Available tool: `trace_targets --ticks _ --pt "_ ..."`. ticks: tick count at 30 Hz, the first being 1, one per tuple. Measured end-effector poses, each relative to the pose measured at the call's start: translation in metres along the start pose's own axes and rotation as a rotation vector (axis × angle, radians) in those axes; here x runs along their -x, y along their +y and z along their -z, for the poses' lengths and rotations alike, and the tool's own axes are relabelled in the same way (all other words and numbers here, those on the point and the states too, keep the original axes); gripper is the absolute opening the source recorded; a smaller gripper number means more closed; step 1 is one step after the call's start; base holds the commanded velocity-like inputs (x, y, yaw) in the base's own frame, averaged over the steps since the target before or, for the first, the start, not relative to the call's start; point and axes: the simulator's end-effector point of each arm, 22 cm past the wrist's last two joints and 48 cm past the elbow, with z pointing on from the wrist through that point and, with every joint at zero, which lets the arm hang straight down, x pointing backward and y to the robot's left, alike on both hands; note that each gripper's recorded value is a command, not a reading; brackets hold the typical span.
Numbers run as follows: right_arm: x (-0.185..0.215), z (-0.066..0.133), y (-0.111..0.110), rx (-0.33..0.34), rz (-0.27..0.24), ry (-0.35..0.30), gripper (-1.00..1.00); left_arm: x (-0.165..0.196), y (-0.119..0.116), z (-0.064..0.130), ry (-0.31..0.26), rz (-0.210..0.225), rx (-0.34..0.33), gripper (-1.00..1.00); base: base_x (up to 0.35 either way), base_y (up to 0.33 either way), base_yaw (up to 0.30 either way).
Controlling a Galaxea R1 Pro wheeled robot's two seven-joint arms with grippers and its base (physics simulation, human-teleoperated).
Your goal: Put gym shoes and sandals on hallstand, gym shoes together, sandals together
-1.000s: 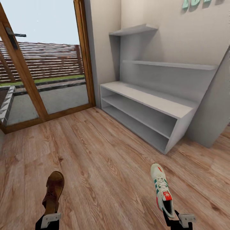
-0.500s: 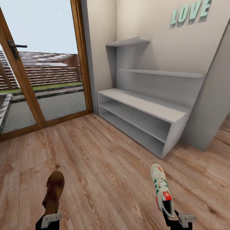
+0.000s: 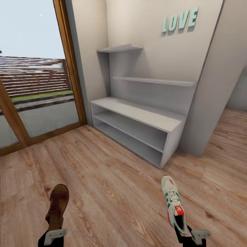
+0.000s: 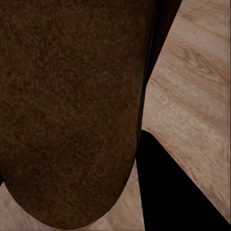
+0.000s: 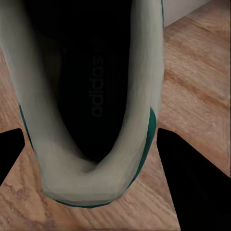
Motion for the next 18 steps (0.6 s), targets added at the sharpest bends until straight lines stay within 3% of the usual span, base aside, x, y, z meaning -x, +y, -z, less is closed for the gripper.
trace_targets --ticks 4,10,18 --pt "0.0022 0.0006 0.0001 0.001 0.000 0.000 -1.00 0.0022 0.0000 0.0007 0.000 0.000 0.000 -1.00 0.000 0.000 -0.218" --pt "0.0020 0.0006 0.0001 0.000 -0.001 0.001 -1.00 0.0021 -0.0016 0.0008 0.000 0.000 -0.002 -1.00 0.020 0.001 -0.038" --pt "0.0021 0.0007 0.0001 0.000 -0.001 0.002 -1.00 0.0023 -0.0019 0.0009 0.000 0.001 -0.002 -1.00 0.222 0.164 -0.003"
